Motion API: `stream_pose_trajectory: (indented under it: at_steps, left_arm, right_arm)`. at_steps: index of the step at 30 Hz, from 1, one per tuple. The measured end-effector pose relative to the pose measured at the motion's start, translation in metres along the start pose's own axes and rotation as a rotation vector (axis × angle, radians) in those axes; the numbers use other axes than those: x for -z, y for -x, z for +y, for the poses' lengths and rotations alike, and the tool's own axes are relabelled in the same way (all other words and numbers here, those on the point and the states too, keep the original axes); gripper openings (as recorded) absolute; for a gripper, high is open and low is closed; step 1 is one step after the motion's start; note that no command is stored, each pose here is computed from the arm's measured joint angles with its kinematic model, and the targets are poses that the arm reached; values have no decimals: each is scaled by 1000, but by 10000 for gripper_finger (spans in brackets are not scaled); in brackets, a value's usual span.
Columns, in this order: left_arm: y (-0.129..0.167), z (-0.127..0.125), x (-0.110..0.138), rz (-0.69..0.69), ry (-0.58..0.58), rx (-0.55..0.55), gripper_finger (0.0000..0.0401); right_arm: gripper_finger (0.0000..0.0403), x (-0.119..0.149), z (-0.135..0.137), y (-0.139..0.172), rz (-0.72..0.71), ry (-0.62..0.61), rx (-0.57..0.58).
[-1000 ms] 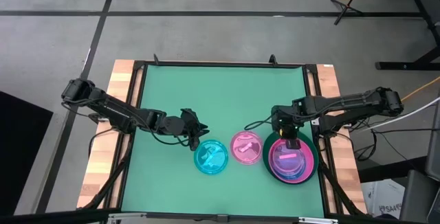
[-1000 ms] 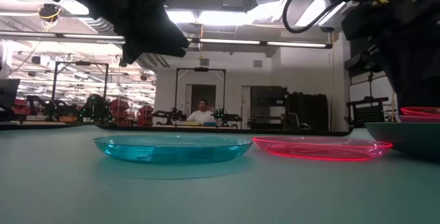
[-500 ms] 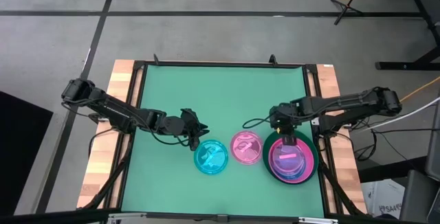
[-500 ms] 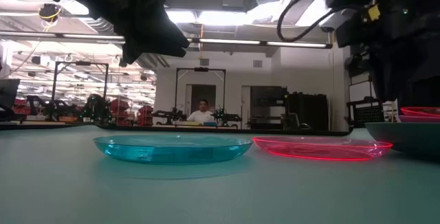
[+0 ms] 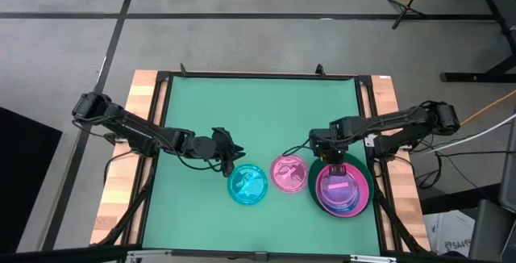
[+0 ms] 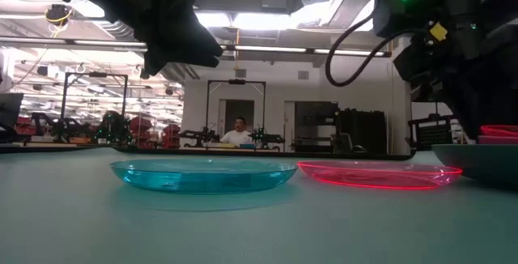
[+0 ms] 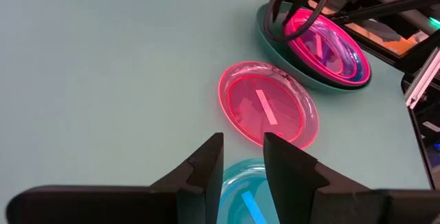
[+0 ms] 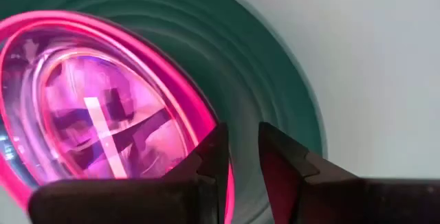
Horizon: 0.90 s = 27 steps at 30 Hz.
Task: Stack plastic plates
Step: Stack the top transparent pink plate on top of the transparent blue plate
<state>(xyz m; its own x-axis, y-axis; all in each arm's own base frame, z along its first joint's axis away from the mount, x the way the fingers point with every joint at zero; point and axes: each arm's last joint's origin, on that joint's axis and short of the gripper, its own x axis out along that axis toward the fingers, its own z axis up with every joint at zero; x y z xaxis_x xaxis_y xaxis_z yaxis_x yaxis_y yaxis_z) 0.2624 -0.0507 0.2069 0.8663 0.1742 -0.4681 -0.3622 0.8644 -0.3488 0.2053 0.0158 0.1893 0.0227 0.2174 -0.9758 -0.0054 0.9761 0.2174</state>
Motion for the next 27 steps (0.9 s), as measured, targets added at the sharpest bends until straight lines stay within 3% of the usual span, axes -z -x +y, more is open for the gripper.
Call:
stream_pose_trajectory:
  at_steps: [15, 27]
  left_arm:
    - [0, 0, 0, 0, 0, -1, 98]
    - [0, 0, 0, 0, 0, -1, 98]
  right_arm:
    - [72, 7, 41, -9, 46, 195, -43]
    - [72, 6, 50, -6, 29, 160, 57]
